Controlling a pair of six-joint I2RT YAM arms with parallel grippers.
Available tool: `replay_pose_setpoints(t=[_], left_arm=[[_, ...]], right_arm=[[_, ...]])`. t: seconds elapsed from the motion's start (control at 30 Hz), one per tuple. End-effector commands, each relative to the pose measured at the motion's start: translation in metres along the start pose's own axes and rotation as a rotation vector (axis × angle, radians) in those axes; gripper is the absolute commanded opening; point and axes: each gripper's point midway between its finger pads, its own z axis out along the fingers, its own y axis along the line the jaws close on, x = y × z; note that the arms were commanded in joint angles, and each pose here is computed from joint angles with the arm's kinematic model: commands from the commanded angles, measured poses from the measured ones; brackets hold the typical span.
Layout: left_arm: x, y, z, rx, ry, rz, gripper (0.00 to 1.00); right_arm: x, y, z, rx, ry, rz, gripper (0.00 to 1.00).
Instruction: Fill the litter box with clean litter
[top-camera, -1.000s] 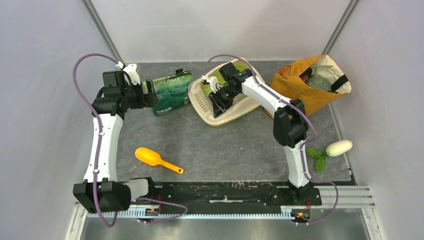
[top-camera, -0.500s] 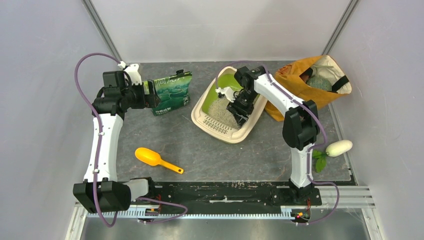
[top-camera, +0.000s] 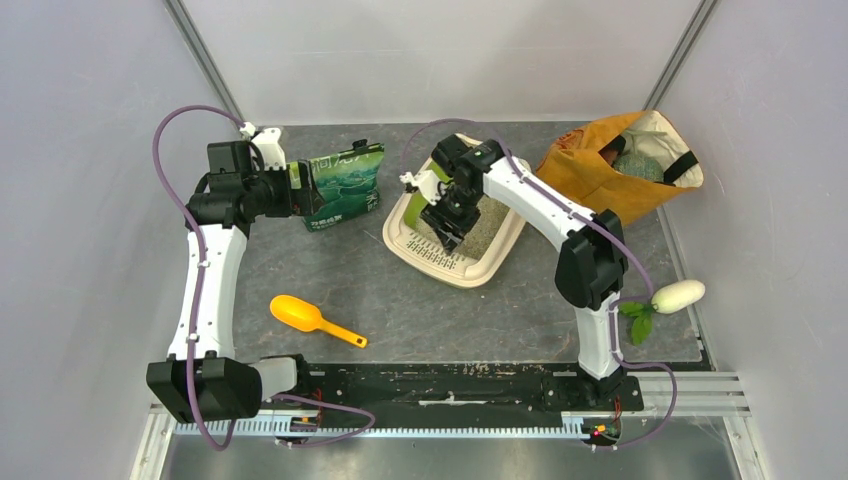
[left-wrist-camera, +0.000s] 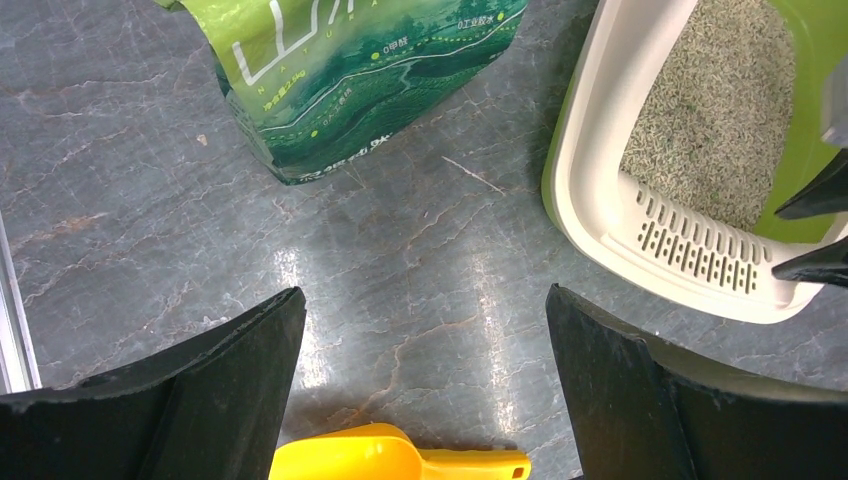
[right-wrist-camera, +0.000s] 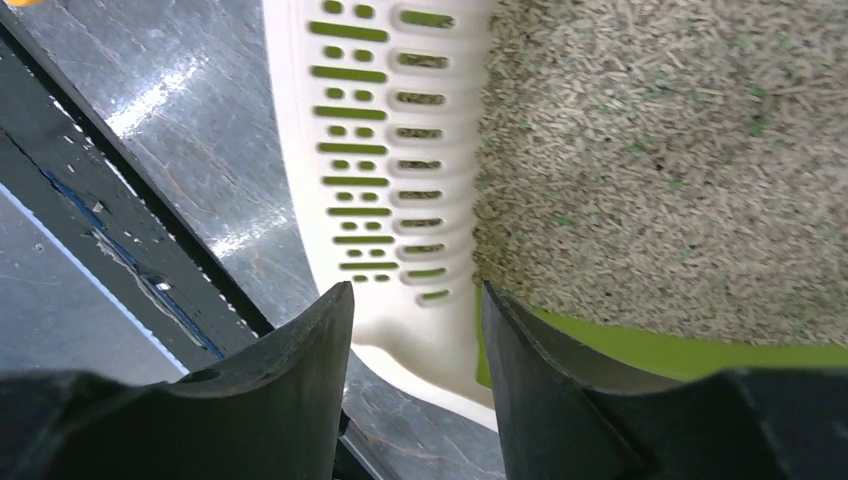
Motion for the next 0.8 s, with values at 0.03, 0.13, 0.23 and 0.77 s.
replay_pose_setpoints(t=[0.03,0.13,0.23,0.77], left_arm=[[-0.019,-0.005,-0.009,0.020,-0.058,0.024,0.96],[-0.019,-0.005,-0.009,0.015,-0.057,0.023,0.96],[-0.019,-0.005,-0.007,0.019,-0.054,0.017,0.96],[-0.027,-0.002,0.006,0.111,0.034,0.311,0.96]], right_arm=[[0.006,0.009,0.009,0.021,0.018,0.021,0.56],[0.027,0.015,0.016,0.003,0.067,0.005,0.55],[0.049,0.014,0.018,0.010,0.117,-0.017,0.55],[0.132,-0.008,-0.018,0.036,0.271,-0.089,0.53]])
